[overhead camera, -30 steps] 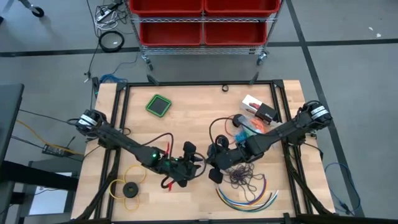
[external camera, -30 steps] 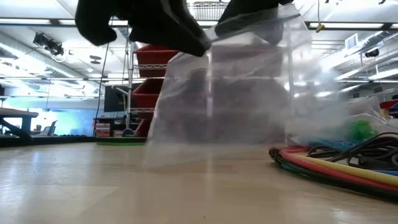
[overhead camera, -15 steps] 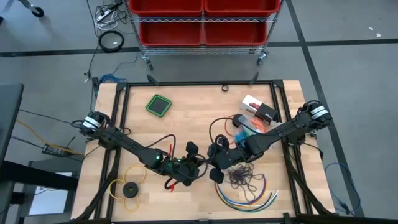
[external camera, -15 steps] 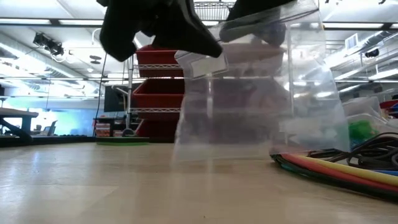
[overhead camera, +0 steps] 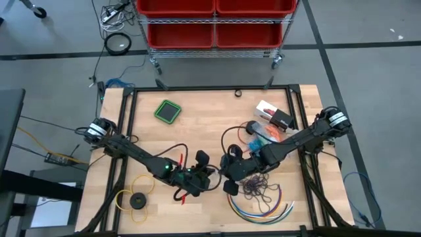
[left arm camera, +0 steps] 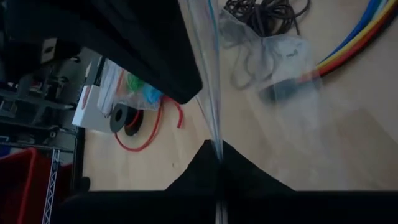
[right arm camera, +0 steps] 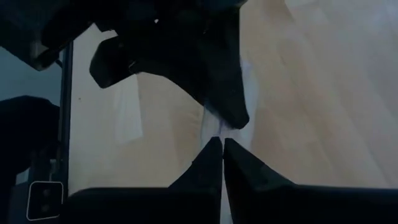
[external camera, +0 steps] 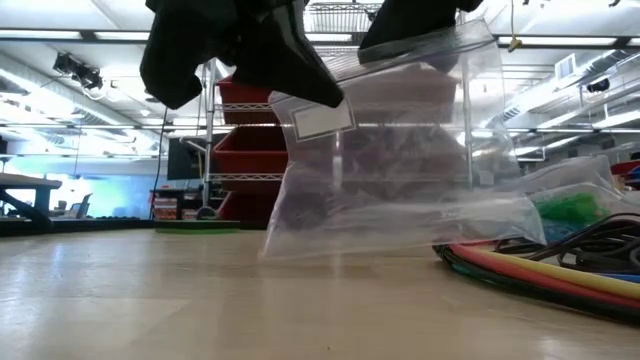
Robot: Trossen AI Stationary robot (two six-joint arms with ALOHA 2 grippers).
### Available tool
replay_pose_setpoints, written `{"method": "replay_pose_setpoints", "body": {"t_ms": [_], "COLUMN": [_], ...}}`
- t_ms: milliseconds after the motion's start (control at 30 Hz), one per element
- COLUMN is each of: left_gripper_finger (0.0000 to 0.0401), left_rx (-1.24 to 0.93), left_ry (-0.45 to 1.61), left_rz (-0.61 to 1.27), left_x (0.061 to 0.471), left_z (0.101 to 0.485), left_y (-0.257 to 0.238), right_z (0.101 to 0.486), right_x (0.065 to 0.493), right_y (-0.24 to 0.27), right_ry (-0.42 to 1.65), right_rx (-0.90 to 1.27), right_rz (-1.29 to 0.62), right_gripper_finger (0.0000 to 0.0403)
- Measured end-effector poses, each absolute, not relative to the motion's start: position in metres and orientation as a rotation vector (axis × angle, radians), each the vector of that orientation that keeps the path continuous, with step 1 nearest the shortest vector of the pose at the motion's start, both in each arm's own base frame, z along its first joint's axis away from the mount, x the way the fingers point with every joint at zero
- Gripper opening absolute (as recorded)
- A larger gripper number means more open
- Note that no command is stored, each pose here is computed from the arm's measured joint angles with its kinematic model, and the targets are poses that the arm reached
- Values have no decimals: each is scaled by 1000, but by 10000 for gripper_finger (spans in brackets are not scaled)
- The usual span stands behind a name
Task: Sort rubber bands
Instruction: Open the transparent zip bag
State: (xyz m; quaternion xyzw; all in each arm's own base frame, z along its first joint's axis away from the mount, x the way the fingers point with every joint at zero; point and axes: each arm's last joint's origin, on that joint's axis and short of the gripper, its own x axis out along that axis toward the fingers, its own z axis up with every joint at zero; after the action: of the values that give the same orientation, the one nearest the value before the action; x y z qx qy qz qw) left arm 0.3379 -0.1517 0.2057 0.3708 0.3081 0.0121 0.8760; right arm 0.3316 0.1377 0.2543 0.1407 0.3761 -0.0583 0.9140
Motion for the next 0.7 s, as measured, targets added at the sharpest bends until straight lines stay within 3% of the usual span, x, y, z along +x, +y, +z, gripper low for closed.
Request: {"method": "replay_pose_setpoints", "body": {"t_ms": [367, 700], "left_gripper_finger": [3, 2], "left_rx": [795, 845], "left_ry": [649, 646], "left_rz": [21, 54], "left_x": [334, 331], "left_z": [205, 205], "left_y": [-157, -162], "right_z": [255, 252], "right_x": [334, 332], "right_y": [135, 133], "right_ry": [785, 830], "right_rx": [353, 364], "right_rz": [-79, -91], "right_gripper_finger": [76, 77]}}
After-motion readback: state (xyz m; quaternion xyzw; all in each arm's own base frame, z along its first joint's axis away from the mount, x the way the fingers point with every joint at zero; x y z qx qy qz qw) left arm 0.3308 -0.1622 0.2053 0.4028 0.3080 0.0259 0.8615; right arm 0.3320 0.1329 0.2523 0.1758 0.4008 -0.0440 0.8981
